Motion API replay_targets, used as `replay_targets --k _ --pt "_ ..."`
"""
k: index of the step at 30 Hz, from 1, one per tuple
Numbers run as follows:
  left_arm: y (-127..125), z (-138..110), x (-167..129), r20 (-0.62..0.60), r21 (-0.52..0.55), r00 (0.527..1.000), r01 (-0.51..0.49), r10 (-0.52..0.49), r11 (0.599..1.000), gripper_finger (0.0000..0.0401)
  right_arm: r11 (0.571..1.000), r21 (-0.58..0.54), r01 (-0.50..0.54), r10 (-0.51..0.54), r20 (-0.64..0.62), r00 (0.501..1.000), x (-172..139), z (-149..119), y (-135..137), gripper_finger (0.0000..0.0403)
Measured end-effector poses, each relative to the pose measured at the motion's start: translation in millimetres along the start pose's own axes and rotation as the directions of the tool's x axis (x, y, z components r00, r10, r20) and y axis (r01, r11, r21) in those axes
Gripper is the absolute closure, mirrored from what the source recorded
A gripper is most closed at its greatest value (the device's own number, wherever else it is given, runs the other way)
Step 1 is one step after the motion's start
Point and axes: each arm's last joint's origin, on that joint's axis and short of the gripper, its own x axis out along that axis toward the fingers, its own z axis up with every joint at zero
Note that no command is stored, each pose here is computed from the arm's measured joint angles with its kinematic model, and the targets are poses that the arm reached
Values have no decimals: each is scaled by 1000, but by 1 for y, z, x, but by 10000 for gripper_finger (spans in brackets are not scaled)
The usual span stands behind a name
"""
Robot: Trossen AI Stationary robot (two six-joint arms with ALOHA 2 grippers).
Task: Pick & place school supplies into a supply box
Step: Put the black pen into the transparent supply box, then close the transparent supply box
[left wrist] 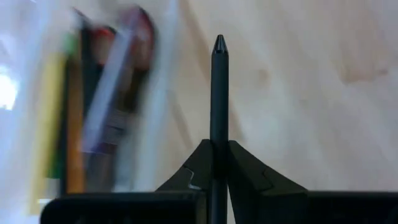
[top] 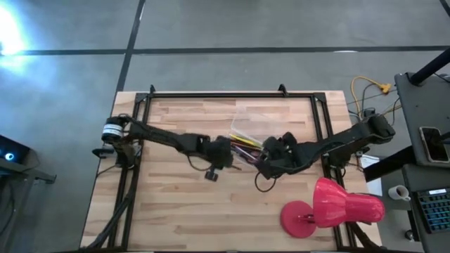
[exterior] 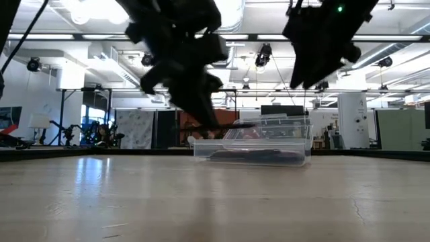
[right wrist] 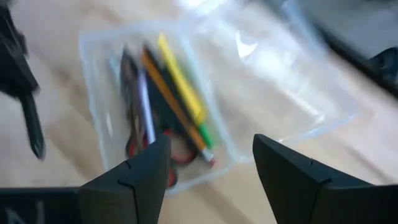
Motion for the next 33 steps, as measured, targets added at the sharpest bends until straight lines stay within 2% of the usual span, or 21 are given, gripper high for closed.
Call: replay_targets --k 4,9,11,14,16,21,25,27,33 --pt "28 10 -10 0 68 999 -38 38 997 391 998 58 10 -15 80 997 -14 8 -13 183" --pt "68 22 -18 66 139 992 -116 108 984 388 997 81 3 -13 114 993 -24 13 -24 183" --pt "81 21 -10 75 127 994 -93 84 987 382 997 78 4 -13 115 993 -25 13 -26 183" --pt "93 21 8 96 98 995 15 -24 995 373 998 60 17 -23 104 994 -23 10 -26 183" --pt "95 23 18 86 69 994 54 -60 996 367 998 53 24 -29 99 995 -21 9 -25 183" --pt "99 25 32 13 24 999 47 -47 999 344 998 56 29 -33 65 997 -18 5 -25 183" --pt "107 38 18 59 0 998 17 -17 1000 319 996 71 46 -49 52 997 -17 1 -31 183" --pt "108 40 12 35 -17 999 24 -24 1000 307 994 88 66 -69 40 997 -16 -3 -34 184" --pt "107 52 -17 -23 -119 998 56 -60 991 298 959 249 132 -126 -41 991 -14 -17 -54 186"
